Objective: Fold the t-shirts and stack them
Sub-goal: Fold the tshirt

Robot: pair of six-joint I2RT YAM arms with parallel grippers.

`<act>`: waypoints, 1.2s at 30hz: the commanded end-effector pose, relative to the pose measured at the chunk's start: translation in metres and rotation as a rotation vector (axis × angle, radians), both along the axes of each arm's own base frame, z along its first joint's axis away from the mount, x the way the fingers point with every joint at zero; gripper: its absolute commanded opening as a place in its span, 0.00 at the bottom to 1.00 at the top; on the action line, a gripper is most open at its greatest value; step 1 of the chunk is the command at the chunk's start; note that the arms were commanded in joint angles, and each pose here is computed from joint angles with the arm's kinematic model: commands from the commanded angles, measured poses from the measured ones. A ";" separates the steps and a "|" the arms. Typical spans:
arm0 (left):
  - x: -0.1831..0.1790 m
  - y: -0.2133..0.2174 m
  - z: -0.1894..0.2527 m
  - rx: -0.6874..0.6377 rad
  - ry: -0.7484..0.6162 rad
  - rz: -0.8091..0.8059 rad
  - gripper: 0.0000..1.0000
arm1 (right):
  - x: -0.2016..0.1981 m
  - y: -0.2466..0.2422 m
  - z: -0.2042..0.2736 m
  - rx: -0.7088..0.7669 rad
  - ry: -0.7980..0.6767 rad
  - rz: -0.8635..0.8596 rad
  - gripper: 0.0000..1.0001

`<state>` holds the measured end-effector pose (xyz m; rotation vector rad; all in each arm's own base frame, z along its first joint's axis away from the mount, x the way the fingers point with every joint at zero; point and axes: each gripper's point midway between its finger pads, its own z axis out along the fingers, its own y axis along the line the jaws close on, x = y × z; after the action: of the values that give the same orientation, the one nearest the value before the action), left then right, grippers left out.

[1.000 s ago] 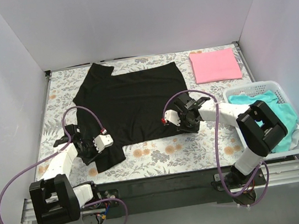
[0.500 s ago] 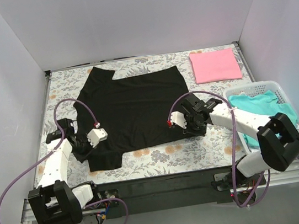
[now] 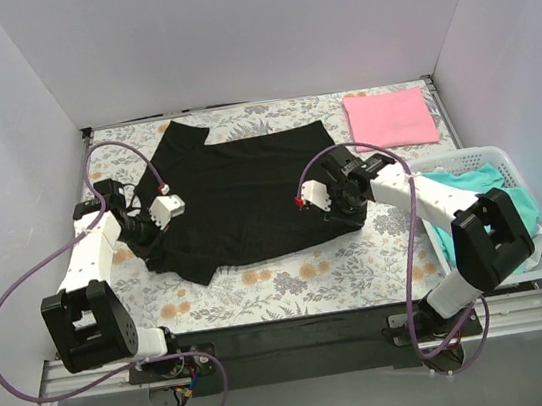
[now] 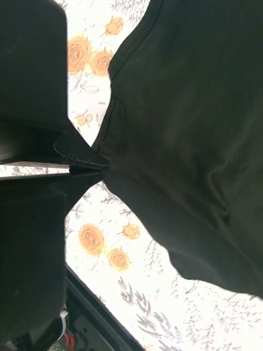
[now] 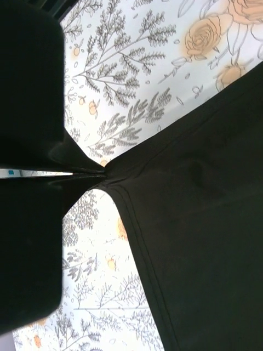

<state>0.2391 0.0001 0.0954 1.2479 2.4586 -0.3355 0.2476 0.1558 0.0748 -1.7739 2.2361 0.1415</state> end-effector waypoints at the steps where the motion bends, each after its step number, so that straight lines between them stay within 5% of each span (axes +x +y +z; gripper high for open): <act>1: 0.030 -0.001 0.018 -0.033 -0.066 0.030 0.00 | 0.015 0.001 0.011 0.009 -0.010 0.017 0.01; 18: 0.120 0.012 0.013 -0.042 -0.093 0.096 0.00 | 0.091 0.004 0.003 -0.011 -0.026 0.020 0.01; 36: 0.159 0.021 -0.014 -0.032 -0.104 0.140 0.00 | 0.126 0.001 -0.009 -0.039 -0.035 0.009 0.01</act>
<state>0.3771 0.0171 0.0700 1.0673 2.4829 -0.3111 0.3622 0.1572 0.0565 -1.7892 2.2524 0.0891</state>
